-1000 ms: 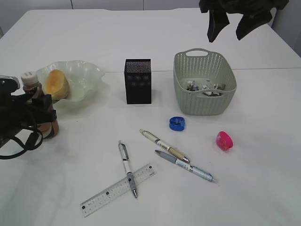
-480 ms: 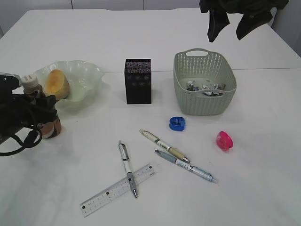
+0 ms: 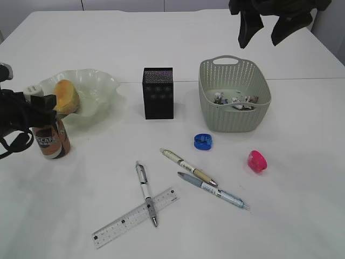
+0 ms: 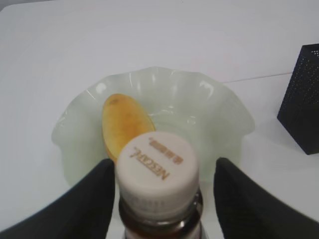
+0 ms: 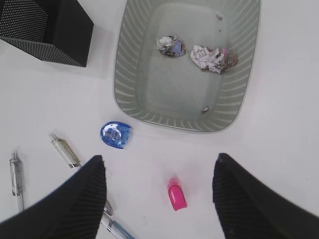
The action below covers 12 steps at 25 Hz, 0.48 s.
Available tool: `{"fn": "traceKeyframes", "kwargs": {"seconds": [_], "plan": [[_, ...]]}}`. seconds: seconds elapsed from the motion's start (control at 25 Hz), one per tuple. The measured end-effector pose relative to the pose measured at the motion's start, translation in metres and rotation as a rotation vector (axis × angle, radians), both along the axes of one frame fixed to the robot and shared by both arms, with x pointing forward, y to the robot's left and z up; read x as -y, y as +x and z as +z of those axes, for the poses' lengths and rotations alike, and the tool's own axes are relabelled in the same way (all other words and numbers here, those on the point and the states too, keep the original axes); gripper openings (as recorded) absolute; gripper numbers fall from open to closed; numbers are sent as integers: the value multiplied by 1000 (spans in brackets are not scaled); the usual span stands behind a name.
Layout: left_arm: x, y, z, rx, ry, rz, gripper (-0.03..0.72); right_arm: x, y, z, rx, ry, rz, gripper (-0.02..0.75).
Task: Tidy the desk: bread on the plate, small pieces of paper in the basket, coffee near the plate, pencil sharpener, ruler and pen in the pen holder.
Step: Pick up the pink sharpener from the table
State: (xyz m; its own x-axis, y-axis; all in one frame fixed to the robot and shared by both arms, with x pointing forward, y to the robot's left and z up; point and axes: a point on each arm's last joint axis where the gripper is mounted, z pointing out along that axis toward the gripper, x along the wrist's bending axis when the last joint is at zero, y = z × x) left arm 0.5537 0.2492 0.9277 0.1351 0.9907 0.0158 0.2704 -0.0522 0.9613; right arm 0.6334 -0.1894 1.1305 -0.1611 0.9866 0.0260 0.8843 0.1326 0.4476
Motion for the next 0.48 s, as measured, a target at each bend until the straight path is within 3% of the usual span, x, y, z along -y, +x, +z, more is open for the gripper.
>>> {"fn": "traceKeyframes", "kwargs": {"seconds": [0.16, 0.48], "plan": [[-1, -9, 20, -63, 11, -10, 460, 0, 0, 0, 0, -2, 0, 491], [-5, -39, 84, 12, 57, -37, 460, 0, 0, 0, 1, -5, 3, 491]]}}
